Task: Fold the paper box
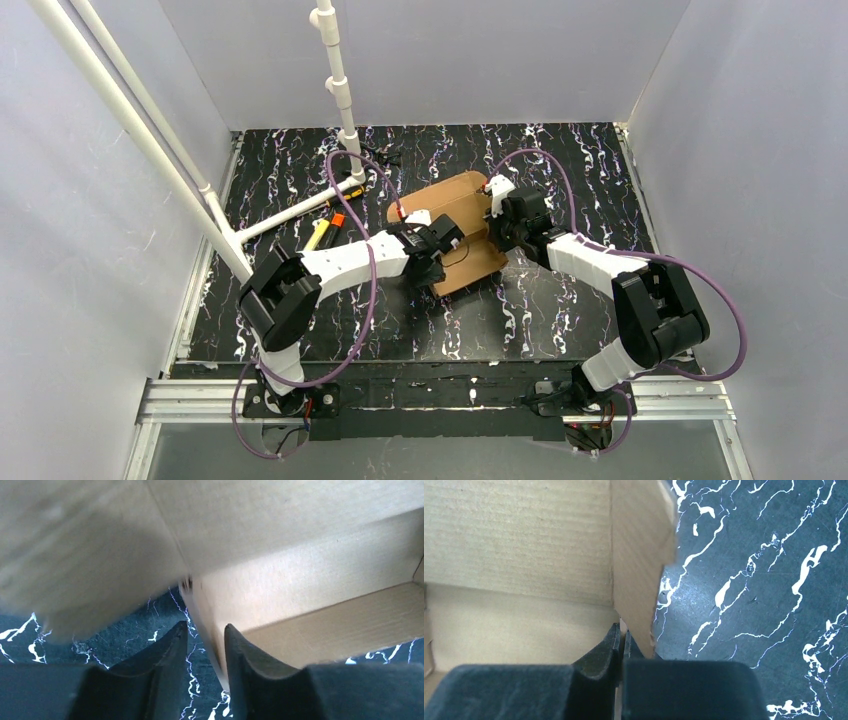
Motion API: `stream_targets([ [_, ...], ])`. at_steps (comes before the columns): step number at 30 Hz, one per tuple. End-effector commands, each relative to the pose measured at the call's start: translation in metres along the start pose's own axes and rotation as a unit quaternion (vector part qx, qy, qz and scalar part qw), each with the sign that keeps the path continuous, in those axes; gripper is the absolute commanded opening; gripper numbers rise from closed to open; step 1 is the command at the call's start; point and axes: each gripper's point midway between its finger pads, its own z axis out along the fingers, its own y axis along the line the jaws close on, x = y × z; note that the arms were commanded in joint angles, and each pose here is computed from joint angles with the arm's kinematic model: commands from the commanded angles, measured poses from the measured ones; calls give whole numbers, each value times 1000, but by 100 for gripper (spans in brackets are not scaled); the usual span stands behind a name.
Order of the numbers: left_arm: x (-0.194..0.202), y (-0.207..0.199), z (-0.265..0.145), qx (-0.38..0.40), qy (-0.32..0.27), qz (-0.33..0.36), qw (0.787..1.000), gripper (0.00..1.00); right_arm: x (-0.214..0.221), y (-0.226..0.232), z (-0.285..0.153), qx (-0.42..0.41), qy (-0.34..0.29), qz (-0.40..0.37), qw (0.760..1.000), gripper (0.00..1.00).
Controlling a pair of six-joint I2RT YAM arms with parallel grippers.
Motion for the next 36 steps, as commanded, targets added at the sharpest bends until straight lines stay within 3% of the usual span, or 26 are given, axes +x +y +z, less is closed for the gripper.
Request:
stream_targets([
  [1,-15,-6,-32,37,-25,67,997,48,-13,-3,2,4,-21,7,1000,1],
  [3,-16,-11,-47,80,-26,111,990,64,-12,-8,3,11,-19,14,1000,1],
  [6,-7,-14,-74,175,-36,190,965,76,-9,-16,3,15,-15,30,999,1],
  [10,-12,15,-103,224,-101,240,939,97,-9,-24,2,15,-16,43,999,1],
  [15,-40,73,-103,223,-131,177,950,98,-11,-27,0,13,-18,47,999,1],
  [20,-70,127,-78,176,-146,57,972,98,-4,-26,3,3,-9,48,999,17],
  [23,-83,136,-65,172,-134,19,976,98,-2,-24,5,-5,-3,47,999,26],
  [29,-108,143,-40,130,-102,56,985,95,-9,-23,-3,-35,-10,17,999,48],
  [36,-126,164,-11,38,-62,131,989,98,-10,-19,-31,-89,18,-117,989,67],
])
